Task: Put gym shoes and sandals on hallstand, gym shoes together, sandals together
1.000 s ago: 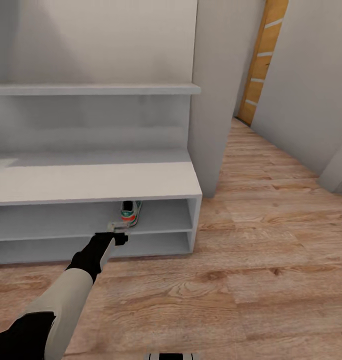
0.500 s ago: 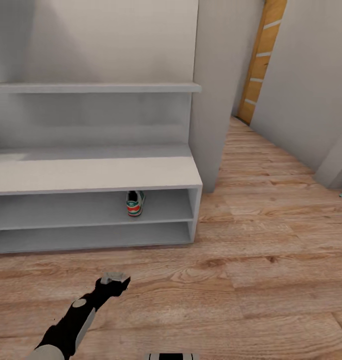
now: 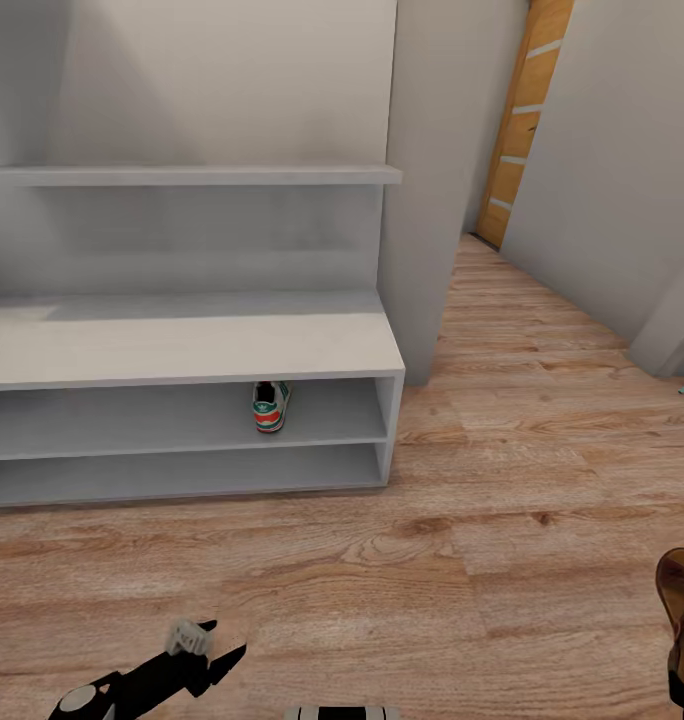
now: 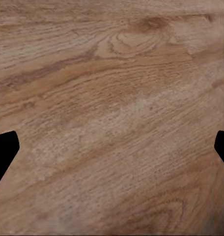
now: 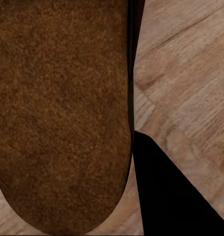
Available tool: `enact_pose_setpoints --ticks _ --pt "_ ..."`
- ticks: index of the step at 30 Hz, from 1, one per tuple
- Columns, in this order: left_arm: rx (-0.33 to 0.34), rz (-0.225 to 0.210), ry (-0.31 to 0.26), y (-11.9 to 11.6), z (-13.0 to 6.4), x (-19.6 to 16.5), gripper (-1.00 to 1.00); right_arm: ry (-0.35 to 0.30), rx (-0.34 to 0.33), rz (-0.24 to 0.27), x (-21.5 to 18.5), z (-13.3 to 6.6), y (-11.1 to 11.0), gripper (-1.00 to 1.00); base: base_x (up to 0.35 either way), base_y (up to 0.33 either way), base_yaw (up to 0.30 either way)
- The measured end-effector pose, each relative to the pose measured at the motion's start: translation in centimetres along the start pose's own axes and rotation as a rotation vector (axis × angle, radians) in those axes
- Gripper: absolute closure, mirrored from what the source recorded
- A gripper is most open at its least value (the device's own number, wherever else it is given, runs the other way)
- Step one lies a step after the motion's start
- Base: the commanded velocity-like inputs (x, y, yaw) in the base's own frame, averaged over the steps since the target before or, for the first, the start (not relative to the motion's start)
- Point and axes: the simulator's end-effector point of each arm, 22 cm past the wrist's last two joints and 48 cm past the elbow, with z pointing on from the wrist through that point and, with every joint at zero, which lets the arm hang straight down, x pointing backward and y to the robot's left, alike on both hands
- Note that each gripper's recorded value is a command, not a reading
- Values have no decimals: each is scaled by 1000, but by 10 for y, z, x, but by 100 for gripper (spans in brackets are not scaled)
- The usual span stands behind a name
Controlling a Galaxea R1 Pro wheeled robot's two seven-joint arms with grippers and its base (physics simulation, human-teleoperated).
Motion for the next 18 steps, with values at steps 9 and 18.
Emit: enact_pose_setpoints --ticks 9,18 --pt "-101 -80 -109 25 -22 5 -100 43 -9 14 24 -4 9 100 0 0 0" --pt "-112 -87 -119 25 -24 8 -100 51 -20 24 31 -6 18 100 0 0 0"
